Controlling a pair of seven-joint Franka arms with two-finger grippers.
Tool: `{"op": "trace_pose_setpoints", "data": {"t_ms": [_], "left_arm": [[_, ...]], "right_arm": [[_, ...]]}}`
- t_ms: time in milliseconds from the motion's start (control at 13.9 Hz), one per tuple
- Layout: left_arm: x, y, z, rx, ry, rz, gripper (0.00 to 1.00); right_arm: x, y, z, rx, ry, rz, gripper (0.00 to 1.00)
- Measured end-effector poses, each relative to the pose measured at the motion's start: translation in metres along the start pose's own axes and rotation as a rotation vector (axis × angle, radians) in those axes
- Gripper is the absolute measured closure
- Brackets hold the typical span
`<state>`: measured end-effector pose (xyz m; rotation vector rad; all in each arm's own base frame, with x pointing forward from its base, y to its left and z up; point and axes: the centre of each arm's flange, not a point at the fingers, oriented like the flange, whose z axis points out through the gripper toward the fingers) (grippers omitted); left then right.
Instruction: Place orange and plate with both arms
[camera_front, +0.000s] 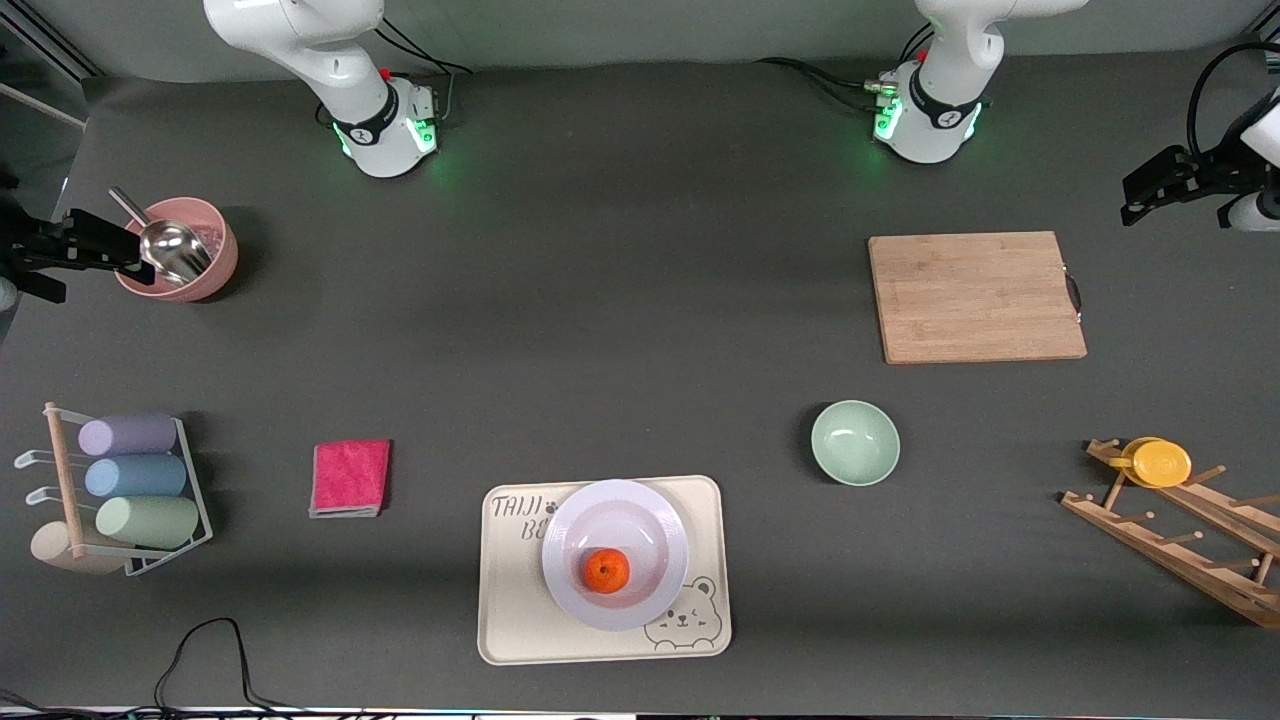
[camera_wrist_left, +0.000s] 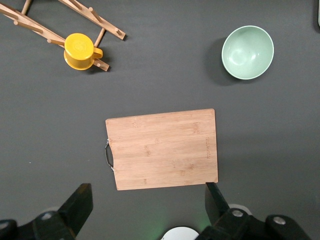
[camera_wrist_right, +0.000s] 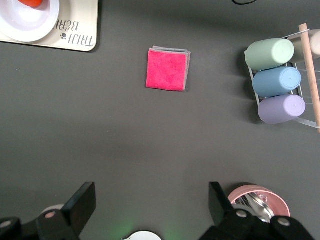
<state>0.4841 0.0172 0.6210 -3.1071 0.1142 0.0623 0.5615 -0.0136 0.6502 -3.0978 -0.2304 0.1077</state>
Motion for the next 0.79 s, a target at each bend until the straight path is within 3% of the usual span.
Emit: {"op": "trace_pose_setpoints", "data": {"t_ms": [794], "left_arm": [[0.000,0.001,-0.001,0.000,0.002,0.010,0.00]], "right_arm": [[0.005,0.003,0.024,0.001,0.011,0.006,0.00]]}}
